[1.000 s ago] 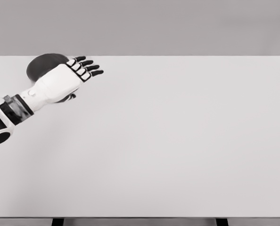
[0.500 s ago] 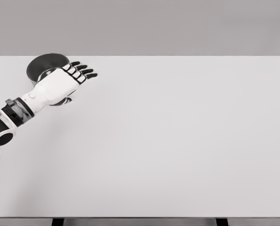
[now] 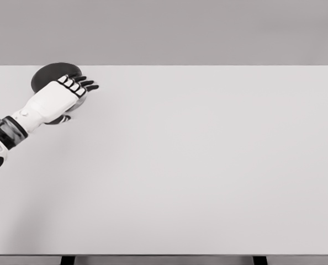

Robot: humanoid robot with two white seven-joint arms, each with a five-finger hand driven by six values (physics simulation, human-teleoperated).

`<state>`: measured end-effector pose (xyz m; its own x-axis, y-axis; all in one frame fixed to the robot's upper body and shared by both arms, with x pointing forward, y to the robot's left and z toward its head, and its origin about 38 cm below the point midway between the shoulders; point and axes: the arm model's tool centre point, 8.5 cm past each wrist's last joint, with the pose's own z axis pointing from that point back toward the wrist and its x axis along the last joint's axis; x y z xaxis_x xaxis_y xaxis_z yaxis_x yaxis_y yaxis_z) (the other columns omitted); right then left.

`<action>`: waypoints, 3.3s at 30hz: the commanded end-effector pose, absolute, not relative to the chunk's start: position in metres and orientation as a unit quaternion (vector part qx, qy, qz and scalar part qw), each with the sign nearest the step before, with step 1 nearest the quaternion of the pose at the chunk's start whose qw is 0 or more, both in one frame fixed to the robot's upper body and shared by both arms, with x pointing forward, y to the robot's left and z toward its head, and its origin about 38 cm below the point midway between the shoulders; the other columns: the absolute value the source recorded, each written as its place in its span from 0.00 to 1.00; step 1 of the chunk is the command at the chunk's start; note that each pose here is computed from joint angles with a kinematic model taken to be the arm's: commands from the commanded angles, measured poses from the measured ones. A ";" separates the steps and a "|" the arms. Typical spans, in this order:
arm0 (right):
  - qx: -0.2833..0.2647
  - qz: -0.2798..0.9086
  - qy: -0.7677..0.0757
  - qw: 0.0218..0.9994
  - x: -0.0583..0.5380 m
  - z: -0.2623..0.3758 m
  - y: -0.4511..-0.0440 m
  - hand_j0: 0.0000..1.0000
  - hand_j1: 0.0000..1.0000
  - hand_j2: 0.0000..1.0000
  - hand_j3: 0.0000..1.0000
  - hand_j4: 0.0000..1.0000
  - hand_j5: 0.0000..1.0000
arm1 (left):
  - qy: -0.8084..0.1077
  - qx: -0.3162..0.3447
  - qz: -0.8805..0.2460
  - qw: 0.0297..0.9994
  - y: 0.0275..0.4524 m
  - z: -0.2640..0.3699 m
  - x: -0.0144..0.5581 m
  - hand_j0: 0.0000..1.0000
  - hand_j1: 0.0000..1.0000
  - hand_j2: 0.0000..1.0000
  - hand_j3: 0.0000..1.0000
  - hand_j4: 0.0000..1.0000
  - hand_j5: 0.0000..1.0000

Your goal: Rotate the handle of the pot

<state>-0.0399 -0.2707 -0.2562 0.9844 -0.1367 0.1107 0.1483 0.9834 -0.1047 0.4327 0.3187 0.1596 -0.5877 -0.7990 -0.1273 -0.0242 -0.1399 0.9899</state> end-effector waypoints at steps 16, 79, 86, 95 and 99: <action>-0.056 -0.072 -0.052 0.994 -0.040 -0.256 -0.271 1.00 1.00 1.00 1.00 1.00 1.00 | -0.567 0.378 -0.665 0.306 0.359 0.168 0.426 1.00 1.00 1.00 1.00 1.00 1.00; -0.056 -0.072 -0.052 0.994 -0.040 -0.256 -0.271 1.00 1.00 1.00 1.00 1.00 1.00 | -0.481 0.441 -0.648 0.393 0.456 0.176 0.454 1.00 1.00 1.00 1.00 1.00 1.00; -0.056 -0.072 -0.052 0.994 -0.040 -0.256 -0.271 1.00 1.00 1.00 1.00 1.00 1.00 | -0.475 0.441 -0.649 0.399 0.460 0.174 0.457 1.00 1.00 1.00 1.00 1.00 1.00; -0.056 -0.072 -0.052 0.994 -0.040 -0.256 -0.271 1.00 1.00 1.00 1.00 1.00 1.00 | -0.470 0.442 -0.648 0.405 0.461 0.173 0.463 1.00 1.00 1.00 1.00 1.00 1.00; -0.056 -0.072 -0.052 0.994 -0.040 -0.256 -0.271 1.00 1.00 1.00 1.00 1.00 1.00 | -0.471 0.440 -0.646 0.409 0.461 0.171 0.465 1.00 1.00 1.00 1.00 1.00 1.00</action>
